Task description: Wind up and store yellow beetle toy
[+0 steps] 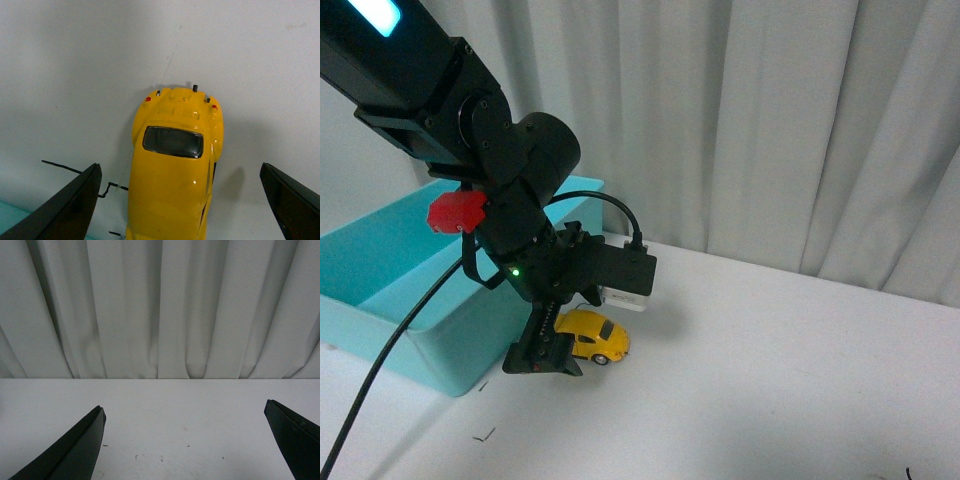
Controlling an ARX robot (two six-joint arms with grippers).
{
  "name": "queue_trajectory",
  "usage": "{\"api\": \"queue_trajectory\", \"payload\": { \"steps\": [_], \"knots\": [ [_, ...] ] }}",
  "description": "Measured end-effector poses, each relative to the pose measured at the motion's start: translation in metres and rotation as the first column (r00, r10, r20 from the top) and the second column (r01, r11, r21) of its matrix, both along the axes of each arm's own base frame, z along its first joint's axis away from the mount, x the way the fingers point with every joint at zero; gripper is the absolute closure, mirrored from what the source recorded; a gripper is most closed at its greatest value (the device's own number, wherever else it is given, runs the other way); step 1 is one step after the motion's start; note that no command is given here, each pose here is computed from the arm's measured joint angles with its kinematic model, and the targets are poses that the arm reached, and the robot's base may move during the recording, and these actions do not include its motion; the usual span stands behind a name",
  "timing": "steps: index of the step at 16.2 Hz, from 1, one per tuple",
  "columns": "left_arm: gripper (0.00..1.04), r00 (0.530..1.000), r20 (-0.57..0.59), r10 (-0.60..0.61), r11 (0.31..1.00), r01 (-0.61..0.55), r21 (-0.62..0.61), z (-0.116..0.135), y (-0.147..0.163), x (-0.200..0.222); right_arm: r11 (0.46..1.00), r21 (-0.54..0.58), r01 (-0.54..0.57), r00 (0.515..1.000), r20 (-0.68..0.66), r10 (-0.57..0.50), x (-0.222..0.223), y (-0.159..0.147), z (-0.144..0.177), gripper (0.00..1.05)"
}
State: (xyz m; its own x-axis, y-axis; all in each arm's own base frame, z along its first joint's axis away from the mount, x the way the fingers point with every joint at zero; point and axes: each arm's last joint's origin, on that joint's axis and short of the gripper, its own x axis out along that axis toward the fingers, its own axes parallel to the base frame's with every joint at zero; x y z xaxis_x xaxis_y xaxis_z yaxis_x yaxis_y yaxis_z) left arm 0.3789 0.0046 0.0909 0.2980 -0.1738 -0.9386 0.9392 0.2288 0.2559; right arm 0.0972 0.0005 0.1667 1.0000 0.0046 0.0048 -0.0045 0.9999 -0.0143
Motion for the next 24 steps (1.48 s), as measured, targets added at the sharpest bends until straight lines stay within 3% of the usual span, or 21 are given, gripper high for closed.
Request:
{"api": "queue_trajectory", "payload": {
  "steps": [5,6,12,14,16,18,20,24],
  "knots": [
    [0.59,1.000,-0.009,0.025,1.000,-0.025,-0.020,0.002,-0.002,0.001,1.000,0.000,-0.001,1.000,0.000,0.001,0.000,0.000,0.000,0.07],
    [0.64,1.000,-0.009,0.030,0.999,-0.030,-0.022,0.003,-0.002,0.001,1.000,0.000,0.000,1.000,0.000,0.000,0.000,0.000,0.000,0.07],
    [0.67,0.999,-0.010,0.046,0.991,-0.047,-0.126,0.030,-0.009,-0.005,1.000,0.000,0.000,1.000,0.000,0.000,0.000,0.000,0.000,0.07],
    [0.67,0.997,0.040,0.058,0.958,-0.044,-0.284,0.065,-0.014,-0.007,1.000,0.000,0.000,1.000,0.000,0.000,0.000,0.000,0.000,0.07],
    [0.67,0.983,0.160,0.091,0.904,-0.015,-0.426,0.117,-0.009,-0.012,1.000,0.000,0.000,1.000,0.000,0.000,0.000,0.000,0.000,0.07],
    [0.67,0.943,0.255,0.212,0.860,-0.056,-0.507,0.164,0.015,-0.014,1.000,0.000,0.000,1.000,0.000,0.000,0.000,0.000,0.000,0.07],
    [0.67,0.881,0.262,0.395,0.833,-0.223,-0.506,0.187,0.052,-0.010,1.000,0.000,0.000,1.000,0.000,0.000,0.000,0.000,0.000,0.07],
    [0.67,0.689,0.145,0.711,0.673,-0.604,-0.427,0.155,0.119,0.003,1.000,0.000,0.000,1.000,0.000,0.000,0.000,0.000,0.000,0.07]
  ]
}}
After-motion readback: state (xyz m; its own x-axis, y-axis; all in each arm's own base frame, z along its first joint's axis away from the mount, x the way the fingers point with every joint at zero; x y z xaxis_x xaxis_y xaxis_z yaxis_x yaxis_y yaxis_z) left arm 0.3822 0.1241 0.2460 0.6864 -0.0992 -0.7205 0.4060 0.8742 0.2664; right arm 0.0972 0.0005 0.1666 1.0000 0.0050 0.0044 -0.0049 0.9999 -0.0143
